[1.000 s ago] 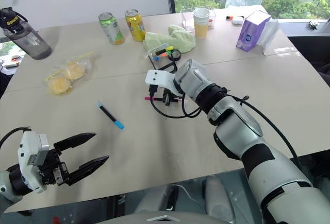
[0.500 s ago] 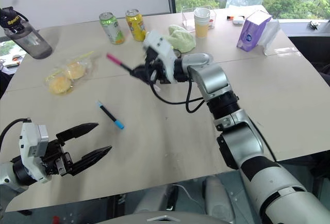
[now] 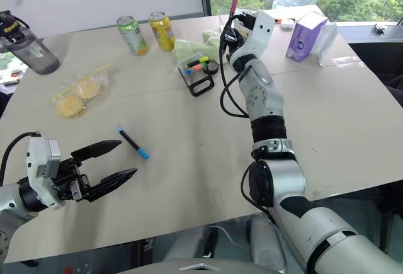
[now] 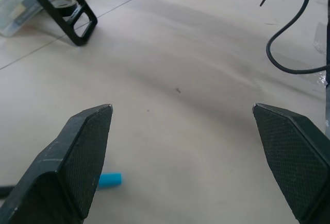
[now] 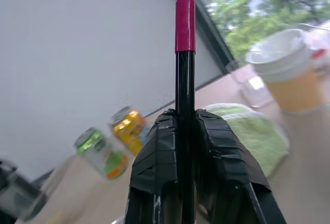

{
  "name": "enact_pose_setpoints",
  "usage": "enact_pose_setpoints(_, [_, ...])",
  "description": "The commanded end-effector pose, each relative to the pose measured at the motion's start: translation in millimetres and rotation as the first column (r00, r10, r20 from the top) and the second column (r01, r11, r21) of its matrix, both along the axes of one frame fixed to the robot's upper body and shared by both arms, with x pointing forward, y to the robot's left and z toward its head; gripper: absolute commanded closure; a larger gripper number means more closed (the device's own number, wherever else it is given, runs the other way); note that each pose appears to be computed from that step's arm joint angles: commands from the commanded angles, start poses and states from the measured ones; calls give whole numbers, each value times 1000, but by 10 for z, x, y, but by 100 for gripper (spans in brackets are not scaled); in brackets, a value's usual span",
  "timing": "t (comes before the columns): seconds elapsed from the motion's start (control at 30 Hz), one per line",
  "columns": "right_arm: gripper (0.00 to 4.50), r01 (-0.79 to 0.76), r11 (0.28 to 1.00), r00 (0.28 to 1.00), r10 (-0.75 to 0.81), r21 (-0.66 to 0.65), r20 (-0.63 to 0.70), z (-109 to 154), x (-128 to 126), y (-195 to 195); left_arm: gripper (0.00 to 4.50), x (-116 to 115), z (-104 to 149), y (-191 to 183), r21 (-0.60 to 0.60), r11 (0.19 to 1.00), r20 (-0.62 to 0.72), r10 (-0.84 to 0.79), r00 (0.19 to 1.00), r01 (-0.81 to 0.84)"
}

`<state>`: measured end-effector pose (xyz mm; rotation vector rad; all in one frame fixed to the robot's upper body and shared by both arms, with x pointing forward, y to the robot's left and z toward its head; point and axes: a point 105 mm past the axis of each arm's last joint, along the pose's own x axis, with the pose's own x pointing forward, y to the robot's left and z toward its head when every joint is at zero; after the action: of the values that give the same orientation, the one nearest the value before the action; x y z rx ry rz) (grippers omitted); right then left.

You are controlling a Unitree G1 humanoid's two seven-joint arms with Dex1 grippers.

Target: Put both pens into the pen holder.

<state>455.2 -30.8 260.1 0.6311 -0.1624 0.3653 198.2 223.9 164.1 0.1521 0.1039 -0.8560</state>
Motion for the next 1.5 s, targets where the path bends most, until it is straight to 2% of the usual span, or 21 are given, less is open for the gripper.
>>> enact_pose_setpoints(0.03, [447,-104,991,994,101,85,40,233,-140,467,0,-5,56,-3,12,1000,28,0,1000,0])
enact_pose_setpoints(0.3, [447,-176,983,984,174,54,45,141,-178,459,0,-29,62,17,10,1000,35,24,999,-24])
enact_pose_setpoints(0.43, [447,-251,967,963,254,-36,96,127,-282,473,0,21,86,9,-3,999,50,33,998,-33])
enact_pose_setpoints(0.53, [447,-368,921,910,385,-127,156,110,-499,525,0,218,143,20,-64,991,80,122,989,-118])
enact_pose_setpoints(0.63, [447,-465,866,851,494,-183,179,12,-736,499,0,531,257,-56,-259,936,65,263,963,-238])
enact_pose_setpoints(0.73, [447,-556,797,779,599,-236,185,-82,-986,486,0,691,423,-189,-438,870,58,278,959,-226])
enact_pose_setpoints(0.83, [447,-631,692,688,708,-350,159,-256,-1258,486,0,808,520,-294,-534,822,40,261,964,-201])
enact_pose_setpoints(0.9, [447,-663,615,625,769,-428,136,-373,-1425,478,0,852,544,-373,-551,816,35,231,972,-174])
enact_pose_setpoints(0.97, [447,-656,572,609,787,-493,103,-485,-1489,469,0,889,571,-444,-570,808,31,198,980,-145])
enact_pose_setpoints(1.1, [447,-606,526,610,789,-597,77,-624,-1497,465,0,883,562,-650,-574,817,19,84,996,-58])
enact_pose_setpoints(1.27, [447,-569,524,609,786,-633,103,-617,-1478,470,0,875,510,-801,-564,826,7,9,1000,-3])
enact_pose_setpoints(1.3, [450,-567,523,607,788,-636,105,-615,-1479,471,53,881,507,-813,-562,827,8,3,1000,2])
enact_pose_setpoints(1.33, [450,-565,517,604,790,-642,105,-619,-1484,476,77,888,508,-823,-562,827,11,-1,1000,7])
enact_pose_setpoints(1.4, [450,-568,496,588,803,-656,99,-641,-1515,490,173,909,513,-836,-562,827,15,-6,1000,13])
enact_pose_setpoints(1.5, [450,-589,453,554,829,-669,74,-692,-1587,516,291,930,524,-857,-555,831,28,-18,999,31])
